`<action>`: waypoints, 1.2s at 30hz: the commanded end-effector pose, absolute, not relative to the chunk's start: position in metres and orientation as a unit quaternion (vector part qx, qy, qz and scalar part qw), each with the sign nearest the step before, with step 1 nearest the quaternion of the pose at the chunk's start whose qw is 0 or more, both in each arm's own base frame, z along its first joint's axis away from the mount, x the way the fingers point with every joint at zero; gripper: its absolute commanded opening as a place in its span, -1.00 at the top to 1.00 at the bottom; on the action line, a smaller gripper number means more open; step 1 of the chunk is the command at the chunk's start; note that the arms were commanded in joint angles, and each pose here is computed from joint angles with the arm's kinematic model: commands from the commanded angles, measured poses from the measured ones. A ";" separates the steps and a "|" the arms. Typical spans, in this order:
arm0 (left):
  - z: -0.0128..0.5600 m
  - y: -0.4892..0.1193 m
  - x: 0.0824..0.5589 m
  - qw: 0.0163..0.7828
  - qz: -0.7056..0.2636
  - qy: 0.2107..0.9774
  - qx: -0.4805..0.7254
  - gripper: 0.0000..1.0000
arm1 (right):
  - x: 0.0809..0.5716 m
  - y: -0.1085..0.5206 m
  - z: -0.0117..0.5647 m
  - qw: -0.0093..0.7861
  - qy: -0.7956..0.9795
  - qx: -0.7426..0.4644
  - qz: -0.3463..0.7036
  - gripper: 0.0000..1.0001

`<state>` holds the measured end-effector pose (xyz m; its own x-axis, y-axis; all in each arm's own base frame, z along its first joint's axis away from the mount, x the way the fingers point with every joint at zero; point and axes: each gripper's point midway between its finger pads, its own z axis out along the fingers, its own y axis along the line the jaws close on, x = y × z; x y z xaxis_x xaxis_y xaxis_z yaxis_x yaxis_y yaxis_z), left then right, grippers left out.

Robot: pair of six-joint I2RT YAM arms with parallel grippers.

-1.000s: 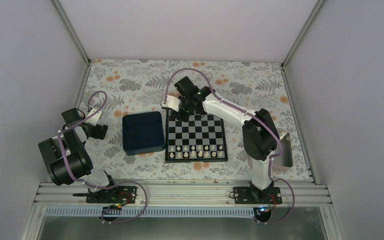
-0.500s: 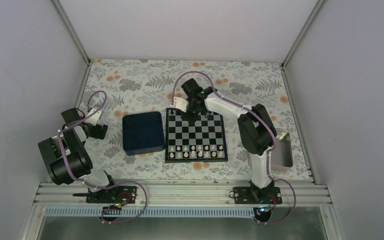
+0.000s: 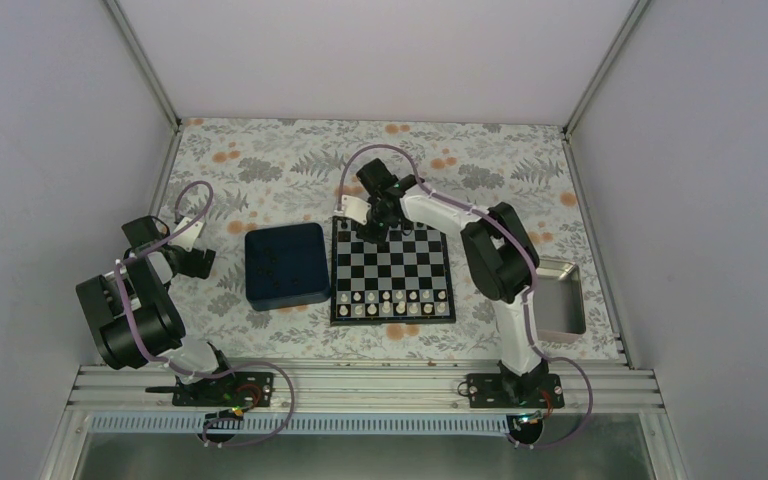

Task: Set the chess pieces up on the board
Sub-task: Place the chess piece on the chessboard.

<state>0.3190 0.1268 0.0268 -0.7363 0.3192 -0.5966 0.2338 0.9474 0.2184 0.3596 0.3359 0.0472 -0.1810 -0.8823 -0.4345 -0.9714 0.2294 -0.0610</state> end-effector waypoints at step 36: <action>0.009 0.120 0.307 0.303 0.040 0.940 0.152 -1.00 | 0.364 0.344 0.050 0.189 0.757 -0.612 0.131 0.84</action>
<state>0.3212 0.1257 0.0263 -0.7314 0.3178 -0.6034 0.2404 0.9481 0.2079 0.3669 0.3438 0.0398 -0.1805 -0.8809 -0.4375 -0.9728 0.2254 -0.0526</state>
